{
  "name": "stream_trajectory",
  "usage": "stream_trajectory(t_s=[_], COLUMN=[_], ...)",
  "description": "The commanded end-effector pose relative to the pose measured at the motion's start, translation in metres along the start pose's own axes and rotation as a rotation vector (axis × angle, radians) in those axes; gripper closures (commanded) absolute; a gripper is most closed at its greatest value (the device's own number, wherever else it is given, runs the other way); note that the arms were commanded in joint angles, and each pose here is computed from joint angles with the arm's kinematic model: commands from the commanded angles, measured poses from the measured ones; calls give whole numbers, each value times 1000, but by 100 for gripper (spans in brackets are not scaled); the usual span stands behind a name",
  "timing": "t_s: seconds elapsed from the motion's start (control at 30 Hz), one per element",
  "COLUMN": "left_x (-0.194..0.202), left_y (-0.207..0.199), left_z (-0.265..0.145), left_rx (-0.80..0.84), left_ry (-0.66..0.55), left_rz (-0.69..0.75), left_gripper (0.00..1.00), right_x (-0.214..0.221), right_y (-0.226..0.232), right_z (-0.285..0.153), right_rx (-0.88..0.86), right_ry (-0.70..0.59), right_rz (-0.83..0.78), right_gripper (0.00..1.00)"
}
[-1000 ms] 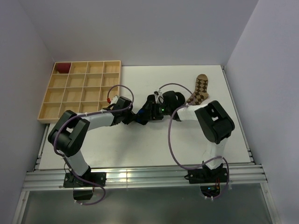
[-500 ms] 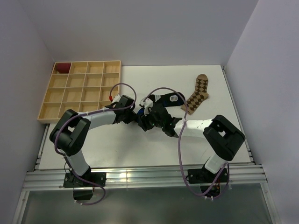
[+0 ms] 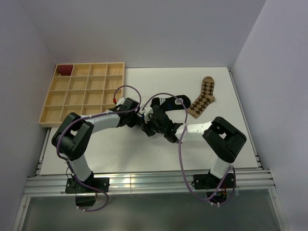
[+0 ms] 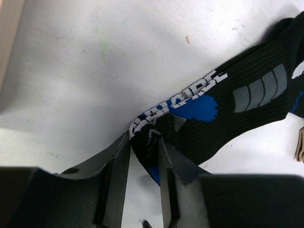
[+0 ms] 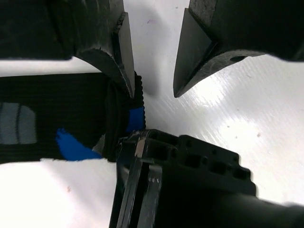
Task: Roll the socks
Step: Roll the sock at the center of the board.
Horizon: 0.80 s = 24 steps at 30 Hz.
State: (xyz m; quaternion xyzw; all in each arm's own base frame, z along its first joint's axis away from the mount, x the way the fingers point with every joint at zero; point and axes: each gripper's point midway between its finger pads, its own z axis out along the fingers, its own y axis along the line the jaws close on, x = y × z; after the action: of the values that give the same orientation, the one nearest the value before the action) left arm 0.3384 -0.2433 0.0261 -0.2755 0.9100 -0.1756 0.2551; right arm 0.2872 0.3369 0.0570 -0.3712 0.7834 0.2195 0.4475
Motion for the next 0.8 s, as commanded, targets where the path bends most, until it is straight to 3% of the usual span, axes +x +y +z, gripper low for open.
stream_trajectory(t_s=[0.0, 0.27, 0.77], left_x=[28, 28, 28], left_y=[42, 43, 40], left_z=[5, 5, 4], left_rx=[-146, -144, -131], left_ry=[84, 85, 83], left_rz=[84, 87, 98], left_gripper=[66, 66, 66], right_x=[-13, 6, 50], right_y=[2, -13, -44], right_z=[11, 19, 25], right_rx=[-1, 68, 208], right_ry=[-38, 12, 169], right_rz=[-23, -7, 19], right_gripper=[54, 46, 46])
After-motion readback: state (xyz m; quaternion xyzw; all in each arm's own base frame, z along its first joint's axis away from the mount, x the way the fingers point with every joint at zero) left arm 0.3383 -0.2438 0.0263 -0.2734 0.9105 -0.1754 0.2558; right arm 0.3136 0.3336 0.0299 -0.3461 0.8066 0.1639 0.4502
